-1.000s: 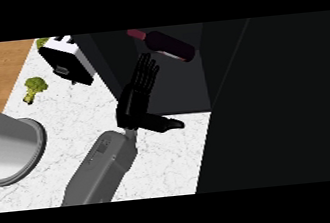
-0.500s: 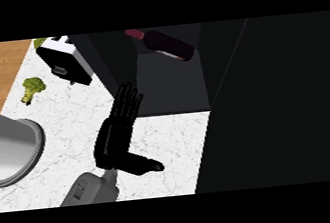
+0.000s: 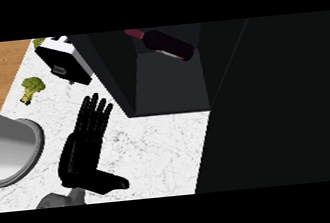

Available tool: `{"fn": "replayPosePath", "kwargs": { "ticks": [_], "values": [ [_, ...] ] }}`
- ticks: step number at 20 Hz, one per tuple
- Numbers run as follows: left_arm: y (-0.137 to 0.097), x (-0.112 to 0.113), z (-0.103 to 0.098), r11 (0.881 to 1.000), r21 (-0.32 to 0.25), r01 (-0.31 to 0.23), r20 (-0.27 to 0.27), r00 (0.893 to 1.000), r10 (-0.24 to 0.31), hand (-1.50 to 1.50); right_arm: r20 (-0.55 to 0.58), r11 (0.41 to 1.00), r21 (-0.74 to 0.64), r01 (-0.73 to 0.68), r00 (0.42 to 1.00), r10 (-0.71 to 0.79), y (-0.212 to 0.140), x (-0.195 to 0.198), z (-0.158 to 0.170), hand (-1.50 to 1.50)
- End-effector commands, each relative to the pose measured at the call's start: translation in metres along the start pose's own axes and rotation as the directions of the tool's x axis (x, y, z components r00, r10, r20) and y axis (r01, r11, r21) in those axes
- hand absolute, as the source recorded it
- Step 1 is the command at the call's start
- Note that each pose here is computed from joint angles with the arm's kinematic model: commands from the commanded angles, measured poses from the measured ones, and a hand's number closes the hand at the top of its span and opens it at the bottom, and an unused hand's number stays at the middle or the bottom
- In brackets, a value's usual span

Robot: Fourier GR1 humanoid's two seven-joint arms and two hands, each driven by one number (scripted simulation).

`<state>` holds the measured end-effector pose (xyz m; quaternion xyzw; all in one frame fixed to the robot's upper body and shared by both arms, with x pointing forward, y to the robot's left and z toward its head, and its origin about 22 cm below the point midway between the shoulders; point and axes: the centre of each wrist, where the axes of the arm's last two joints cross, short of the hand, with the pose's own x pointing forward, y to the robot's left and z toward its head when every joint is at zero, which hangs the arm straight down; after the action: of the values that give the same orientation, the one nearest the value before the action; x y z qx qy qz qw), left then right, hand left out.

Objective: Pick up the wine, place it into the cabinet and close the cabinet

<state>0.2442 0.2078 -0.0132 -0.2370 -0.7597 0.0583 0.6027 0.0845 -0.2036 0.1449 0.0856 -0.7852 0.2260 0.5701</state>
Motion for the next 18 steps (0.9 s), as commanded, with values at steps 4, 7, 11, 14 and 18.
{"fn": "replayPosePath", "kwargs": {
  "ticks": [4, 7, 11, 14, 18],
  "values": [
    [0.046, 0.032, 0.017, 0.997, 0.041, 0.062, 0.06, 0.996, -0.064, -1.5, 0.008, 0.949, 0.268, 0.168, 0.984, -0.176, 0.007, 0.046, 0.015, 1.5],
    [0.07, 0.048, 0.021, 0.997, 0.049, 0.068, 0.063, 0.996, -0.071, -1.5, 0.033, 0.952, 0.254, 0.171, 0.982, -0.185, 0.006, 0.052, 0.014, 1.5],
    [0.074, 0.059, 0.025, 0.996, 0.059, 0.065, 0.07, 0.995, -0.069, -1.5, 0.053, 0.953, 0.245, 0.179, 0.979, -0.197, 0.007, 0.066, 0.015, 1.5],
    [0.09, 0.073, 0.034, 0.995, 0.049, 0.081, 0.079, 0.993, -0.085, -1.5, 0.061, 0.949, 0.258, 0.181, 0.977, -0.203, 0.015, 0.052, 0.01, 1.5],
    [0.093, 0.076, 0.018, 0.994, 0.041, 0.097, 0.059, 0.993, -0.099, -1.5, 0.066, 0.944, 0.292, 0.153, 0.982, -0.179, 0.02, 0.044, 0.0, 1.5]
  ]
}}
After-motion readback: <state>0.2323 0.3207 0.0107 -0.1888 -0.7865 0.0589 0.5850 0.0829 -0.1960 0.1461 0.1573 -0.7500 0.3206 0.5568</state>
